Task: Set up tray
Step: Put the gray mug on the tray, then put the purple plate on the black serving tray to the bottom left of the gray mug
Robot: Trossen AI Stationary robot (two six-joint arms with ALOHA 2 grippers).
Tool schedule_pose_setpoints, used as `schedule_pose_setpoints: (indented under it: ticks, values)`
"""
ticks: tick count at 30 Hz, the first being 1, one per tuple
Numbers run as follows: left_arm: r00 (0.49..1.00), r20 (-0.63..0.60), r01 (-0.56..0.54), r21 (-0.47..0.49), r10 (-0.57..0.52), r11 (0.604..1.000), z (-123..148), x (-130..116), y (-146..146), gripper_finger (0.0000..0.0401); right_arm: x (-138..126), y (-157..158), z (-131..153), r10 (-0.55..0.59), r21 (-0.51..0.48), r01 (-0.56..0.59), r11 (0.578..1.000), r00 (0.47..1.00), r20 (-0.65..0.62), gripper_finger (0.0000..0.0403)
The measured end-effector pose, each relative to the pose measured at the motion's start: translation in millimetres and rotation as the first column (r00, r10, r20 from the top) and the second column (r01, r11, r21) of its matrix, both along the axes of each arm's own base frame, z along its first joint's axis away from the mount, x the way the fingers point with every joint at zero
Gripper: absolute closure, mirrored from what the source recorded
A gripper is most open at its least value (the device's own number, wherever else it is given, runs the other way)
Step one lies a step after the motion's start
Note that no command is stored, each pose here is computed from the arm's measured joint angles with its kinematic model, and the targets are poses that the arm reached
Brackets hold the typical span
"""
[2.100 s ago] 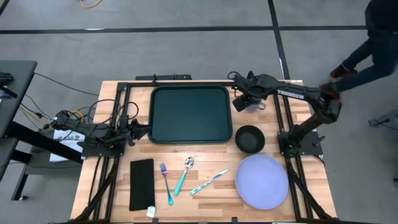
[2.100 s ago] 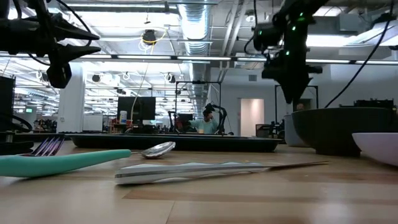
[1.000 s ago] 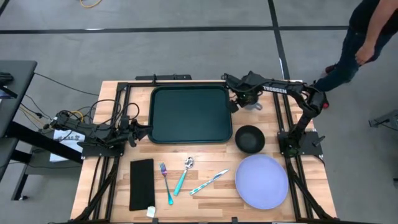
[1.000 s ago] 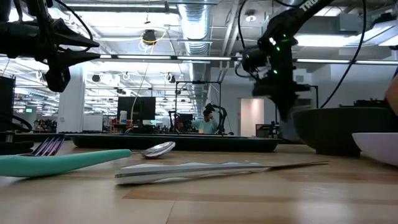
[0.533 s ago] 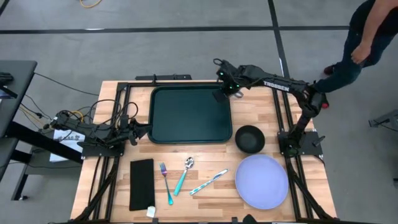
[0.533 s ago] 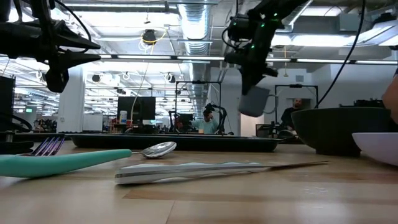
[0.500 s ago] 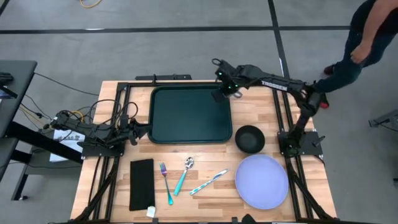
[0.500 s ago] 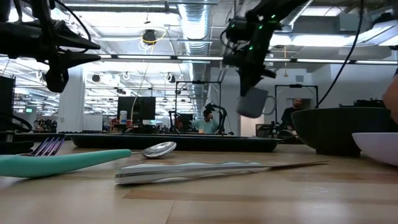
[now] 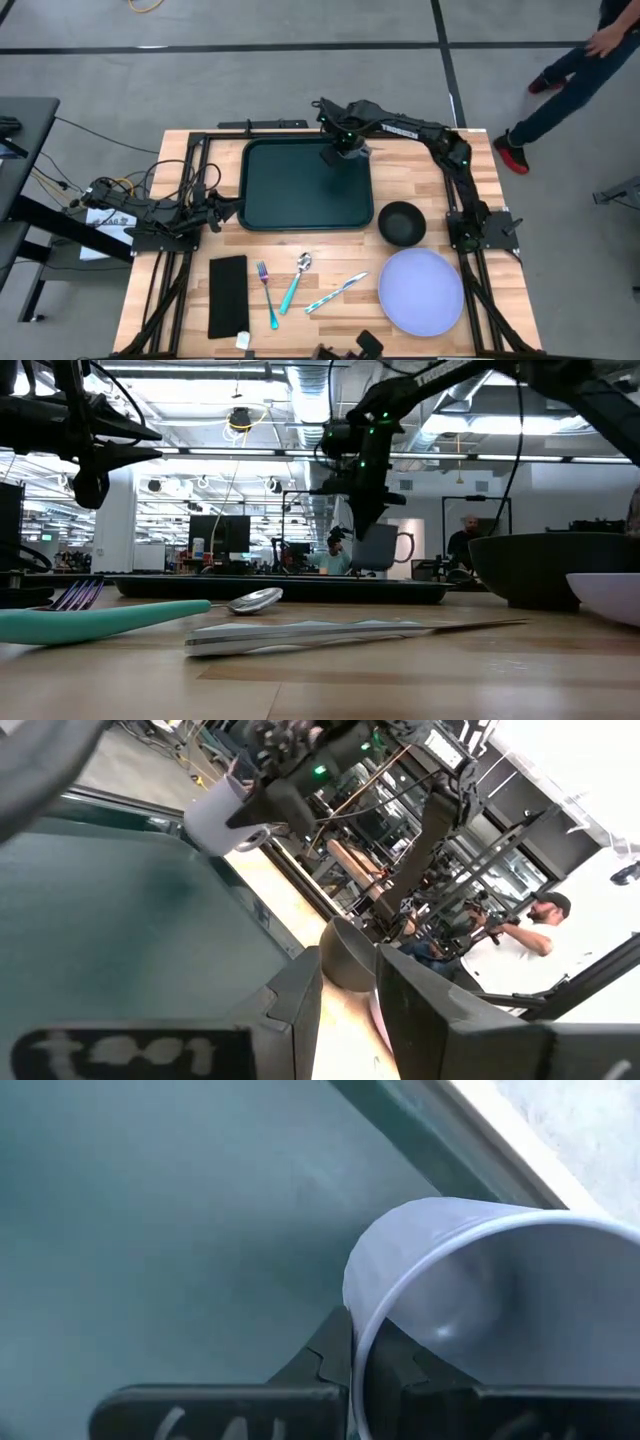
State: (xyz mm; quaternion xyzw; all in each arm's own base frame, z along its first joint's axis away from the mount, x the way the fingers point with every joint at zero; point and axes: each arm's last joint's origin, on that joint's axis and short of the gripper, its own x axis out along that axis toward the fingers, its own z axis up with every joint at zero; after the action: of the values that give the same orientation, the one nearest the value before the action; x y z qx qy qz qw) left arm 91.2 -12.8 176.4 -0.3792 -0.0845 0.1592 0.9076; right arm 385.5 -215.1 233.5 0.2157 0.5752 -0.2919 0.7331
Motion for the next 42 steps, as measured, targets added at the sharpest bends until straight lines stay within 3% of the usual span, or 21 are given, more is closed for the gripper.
schedule_pose_setpoints:
  ticks: [8,30,42]
  values:
    - [1.000,0.000,-0.003,0.000,0.003,1.000,0.0,0.0,0.1,0.0314,9.5,-9.0,-27.2,0.020,0.022,-0.019,1.000,0.998,-0.057,0.0401]
    - [1.000,-0.014,-0.022,0.005,0.022,1.000,-0.9,-0.3,0.6,0.0314,6.7,-17.4,-27.2,-0.012,0.045,0.013,0.999,1.000,-0.027,0.0389]
    - [1.000,-0.017,-0.022,0.007,0.022,1.000,-1.1,-0.3,0.6,0.0314,6.7,-16.6,-27.3,-0.017,0.066,0.018,0.998,1.000,-0.019,0.0295]
